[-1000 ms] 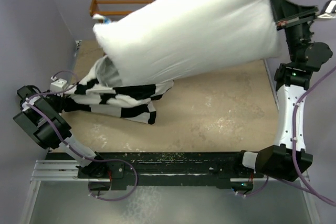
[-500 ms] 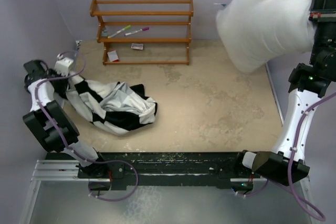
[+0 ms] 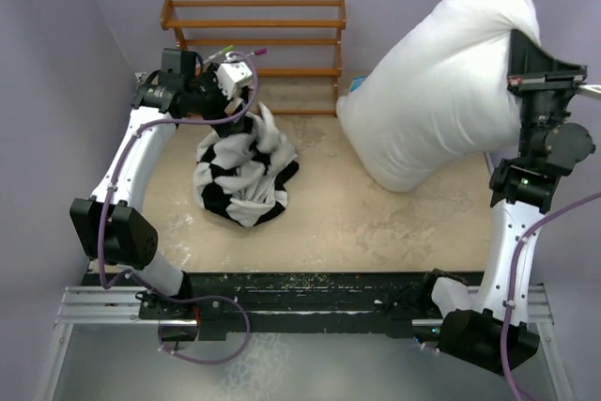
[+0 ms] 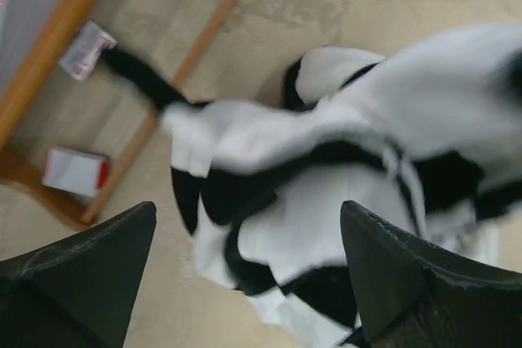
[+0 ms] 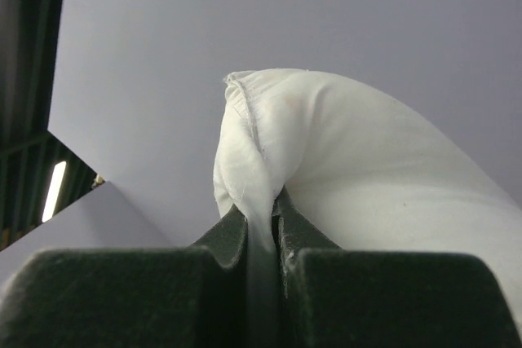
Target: Remove the pillowcase from the pillow
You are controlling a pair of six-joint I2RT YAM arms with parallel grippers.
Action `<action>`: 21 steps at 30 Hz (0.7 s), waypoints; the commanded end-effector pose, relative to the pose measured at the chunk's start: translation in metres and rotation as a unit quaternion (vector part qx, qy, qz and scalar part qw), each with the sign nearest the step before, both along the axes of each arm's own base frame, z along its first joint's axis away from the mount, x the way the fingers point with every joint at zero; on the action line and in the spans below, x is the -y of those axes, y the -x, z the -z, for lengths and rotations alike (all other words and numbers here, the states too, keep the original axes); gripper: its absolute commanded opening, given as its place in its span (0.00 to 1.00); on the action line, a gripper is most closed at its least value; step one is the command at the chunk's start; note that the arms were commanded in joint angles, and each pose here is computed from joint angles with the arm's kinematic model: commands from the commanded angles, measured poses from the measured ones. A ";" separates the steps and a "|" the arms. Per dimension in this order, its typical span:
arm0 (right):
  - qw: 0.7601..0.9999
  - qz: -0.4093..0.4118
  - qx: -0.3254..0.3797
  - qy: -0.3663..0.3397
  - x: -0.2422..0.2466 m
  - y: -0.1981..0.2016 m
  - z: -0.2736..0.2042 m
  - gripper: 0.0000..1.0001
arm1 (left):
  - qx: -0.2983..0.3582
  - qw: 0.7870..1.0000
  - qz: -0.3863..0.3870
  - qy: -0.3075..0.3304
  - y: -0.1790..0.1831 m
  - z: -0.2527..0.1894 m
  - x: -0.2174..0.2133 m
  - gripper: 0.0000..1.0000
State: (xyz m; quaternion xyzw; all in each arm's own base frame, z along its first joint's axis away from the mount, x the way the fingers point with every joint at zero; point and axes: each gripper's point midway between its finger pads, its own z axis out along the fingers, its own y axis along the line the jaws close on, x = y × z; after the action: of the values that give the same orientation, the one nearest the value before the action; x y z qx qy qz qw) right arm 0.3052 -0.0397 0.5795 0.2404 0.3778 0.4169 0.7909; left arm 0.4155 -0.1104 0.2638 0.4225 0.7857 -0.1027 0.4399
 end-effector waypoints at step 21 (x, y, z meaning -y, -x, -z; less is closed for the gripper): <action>0.942 -0.172 -0.150 0.245 -0.276 -0.006 0.181 0.00 | -0.033 0.996 -0.070 0.036 0.053 -0.025 -0.070 0.99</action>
State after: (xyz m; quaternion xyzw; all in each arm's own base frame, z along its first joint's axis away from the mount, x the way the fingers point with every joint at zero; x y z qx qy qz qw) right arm 0.3048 0.1668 0.4915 0.0833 0.5044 0.4690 0.7202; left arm 0.3400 -0.0808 0.2734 0.4227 0.8078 -0.1042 0.3973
